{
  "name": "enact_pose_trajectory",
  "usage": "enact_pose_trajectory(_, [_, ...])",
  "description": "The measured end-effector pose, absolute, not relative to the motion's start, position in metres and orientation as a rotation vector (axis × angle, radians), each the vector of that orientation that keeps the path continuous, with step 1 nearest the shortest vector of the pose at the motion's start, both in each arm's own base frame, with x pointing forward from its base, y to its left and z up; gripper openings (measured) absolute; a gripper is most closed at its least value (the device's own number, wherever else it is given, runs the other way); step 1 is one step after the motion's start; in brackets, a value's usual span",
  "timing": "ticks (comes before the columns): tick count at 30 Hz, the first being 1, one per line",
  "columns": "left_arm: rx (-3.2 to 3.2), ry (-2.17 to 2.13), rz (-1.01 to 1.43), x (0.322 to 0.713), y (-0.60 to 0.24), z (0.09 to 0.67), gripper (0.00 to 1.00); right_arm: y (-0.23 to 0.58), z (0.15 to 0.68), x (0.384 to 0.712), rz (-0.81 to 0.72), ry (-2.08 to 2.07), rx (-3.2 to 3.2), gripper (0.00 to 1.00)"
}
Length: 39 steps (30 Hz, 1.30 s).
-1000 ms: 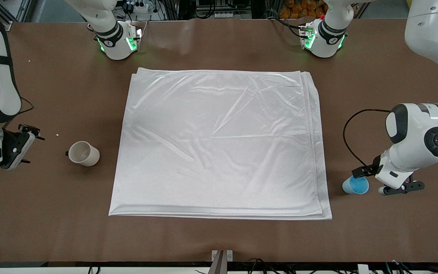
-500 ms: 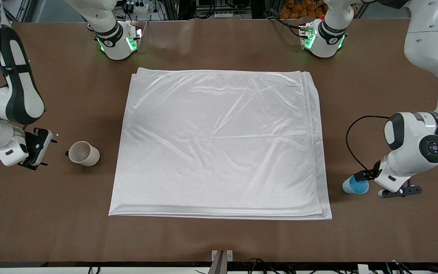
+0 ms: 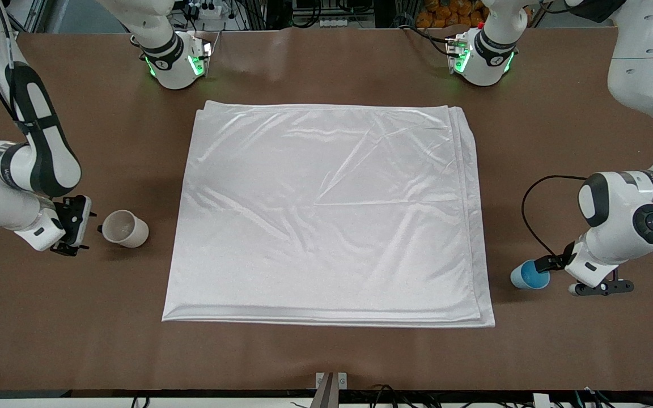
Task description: Place blue cup into white mug on cloth
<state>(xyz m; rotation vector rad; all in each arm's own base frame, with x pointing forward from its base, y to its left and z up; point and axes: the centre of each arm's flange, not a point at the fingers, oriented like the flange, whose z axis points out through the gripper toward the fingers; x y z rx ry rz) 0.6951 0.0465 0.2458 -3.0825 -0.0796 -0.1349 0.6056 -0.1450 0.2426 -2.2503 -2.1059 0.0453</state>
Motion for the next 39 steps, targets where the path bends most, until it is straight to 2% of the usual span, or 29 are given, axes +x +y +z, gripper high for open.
enact_pose_trajectory(5, [-3.087,-0.066,-0.133,0.696,0.040,0.243,0.98,-0.142,0.231,0.606,0.045,-2.113,-2.234,1.00])
enact_pose_trajectory(7, [-3.089,-0.062,-0.125,0.696,0.038,0.240,0.93,-0.141,0.228,0.606,0.046,-2.113,-2.229,1.00])
enact_pose_trajectory(12, [-3.092,-0.049,-0.111,0.696,0.033,0.233,0.72,-0.138,0.219,0.605,0.055,-2.112,-2.211,0.99])
enact_pose_trajectory(15, [-3.093,-0.042,-0.106,0.696,0.030,0.230,0.52,-0.138,0.215,0.603,0.059,-2.117,-2.198,0.99])
enact_pose_trajectory(18, [-3.094,-0.035,-0.102,0.696,0.027,0.228,0.39,-0.137,0.212,0.603,0.060,-2.126,-2.185,0.95])
enact_pose_trajectory(21, [-3.094,-0.024,-0.100,0.696,0.025,0.226,0.27,-0.136,0.212,0.603,0.060,-2.131,-2.178,0.84])
enact_pose_trajectory(24, [-3.093,0.012,-0.103,0.697,0.025,0.228,0.13,-0.136,0.211,0.604,0.056,-2.142,-2.171,0.84])
enact_pose_trajectory(26, [-3.092,0.040,-0.112,0.699,0.025,0.231,0.06,-0.136,0.211,0.604,0.054,-2.149,-2.166,0.78])
enact_pose_trajectory(31, [-3.090,0.067,-0.124,0.701,0.026,0.234,0.04,-0.135,0.210,0.603,0.052,-2.154,-2.164,0.52])
enact_pose_trajectory(32, [-3.090,0.067,-0.126,0.701,0.026,0.235,0.04,-0.135,0.210,0.603,0.051,-2.154,-2.164,0.41])
enact_pose_trajectory(33, [-3.089,0.067,-0.128,0.702,0.026,0.235,0.04,-0.135,0.210,0.603,0.051,-2.154,-2.164,0.41])
enact_pose_trajectory(34, [-3.089,0.067,-0.133,0.703,0.026,0.237,0.04,-0.135,0.210,0.603,0.050,-2.155,-2.164,0.32])
enact_pose_trajectory(36, [-3.088,0.067,-0.144,0.704,0.026,0.240,0.04,-0.135,0.210,0.603,0.048,-2.156,-2.165,0.22])
enact_pose_trajectory(39, [-3.086,0.070,-0.159,0.707,0.026,0.244,0.04,-0.136,0.210,0.603,0.044,-2.159,-2.168,0.20])
